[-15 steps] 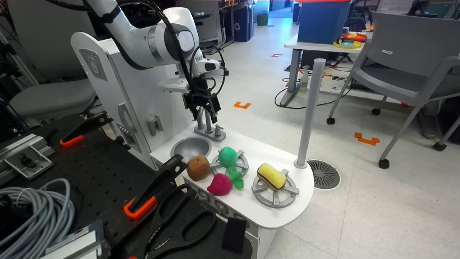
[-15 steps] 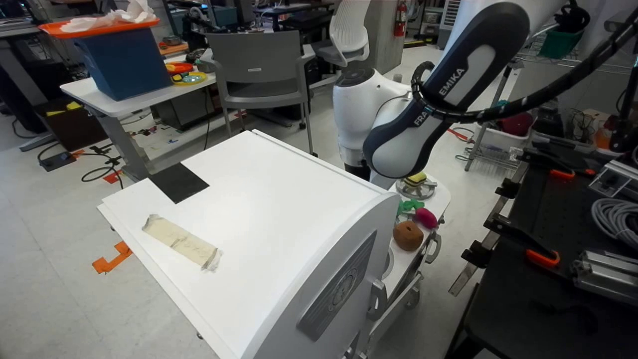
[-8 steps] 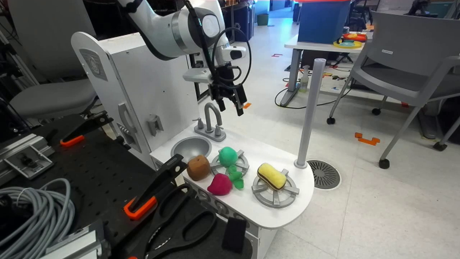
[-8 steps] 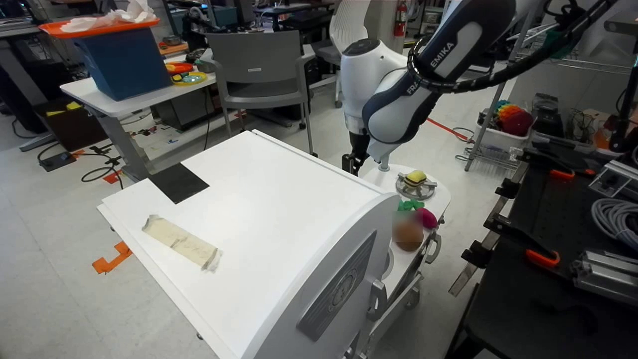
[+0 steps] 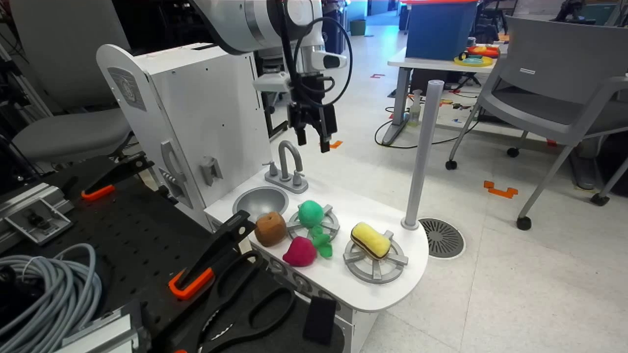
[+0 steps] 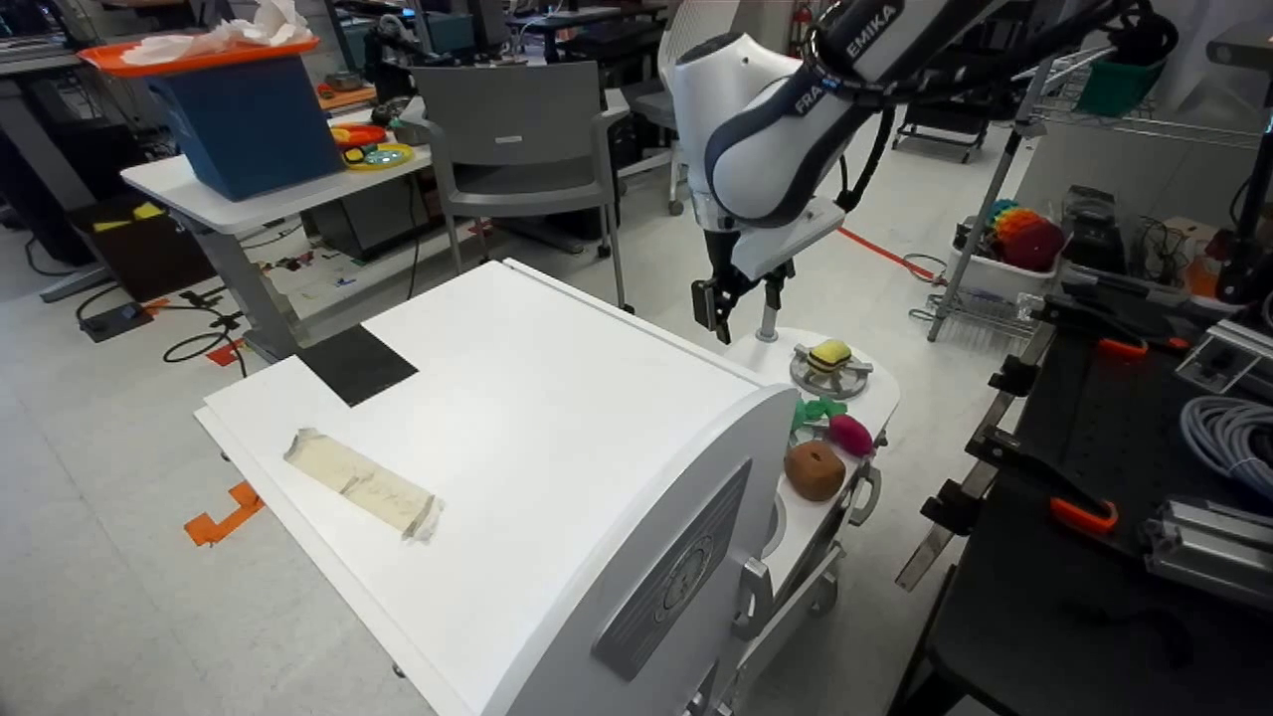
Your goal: Move the tap to the left
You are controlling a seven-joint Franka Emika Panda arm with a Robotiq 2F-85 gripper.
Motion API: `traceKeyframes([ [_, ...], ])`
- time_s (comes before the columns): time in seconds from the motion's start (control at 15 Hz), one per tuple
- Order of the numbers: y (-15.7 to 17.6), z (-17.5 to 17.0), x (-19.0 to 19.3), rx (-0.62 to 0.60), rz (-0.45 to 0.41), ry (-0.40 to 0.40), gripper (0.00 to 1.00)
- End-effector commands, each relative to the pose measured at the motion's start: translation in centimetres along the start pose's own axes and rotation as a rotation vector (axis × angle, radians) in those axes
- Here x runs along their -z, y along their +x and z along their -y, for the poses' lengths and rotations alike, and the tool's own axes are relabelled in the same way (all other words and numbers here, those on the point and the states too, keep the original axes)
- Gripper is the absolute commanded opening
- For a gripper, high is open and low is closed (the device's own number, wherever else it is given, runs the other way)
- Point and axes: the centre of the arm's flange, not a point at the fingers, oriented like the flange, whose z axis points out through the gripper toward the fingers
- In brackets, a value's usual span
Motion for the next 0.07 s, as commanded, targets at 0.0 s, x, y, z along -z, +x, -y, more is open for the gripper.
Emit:
traceKeyframes([
  [0.0,-0.65,0.58,1.11,0.012,0.013,0.008,1.00],
])
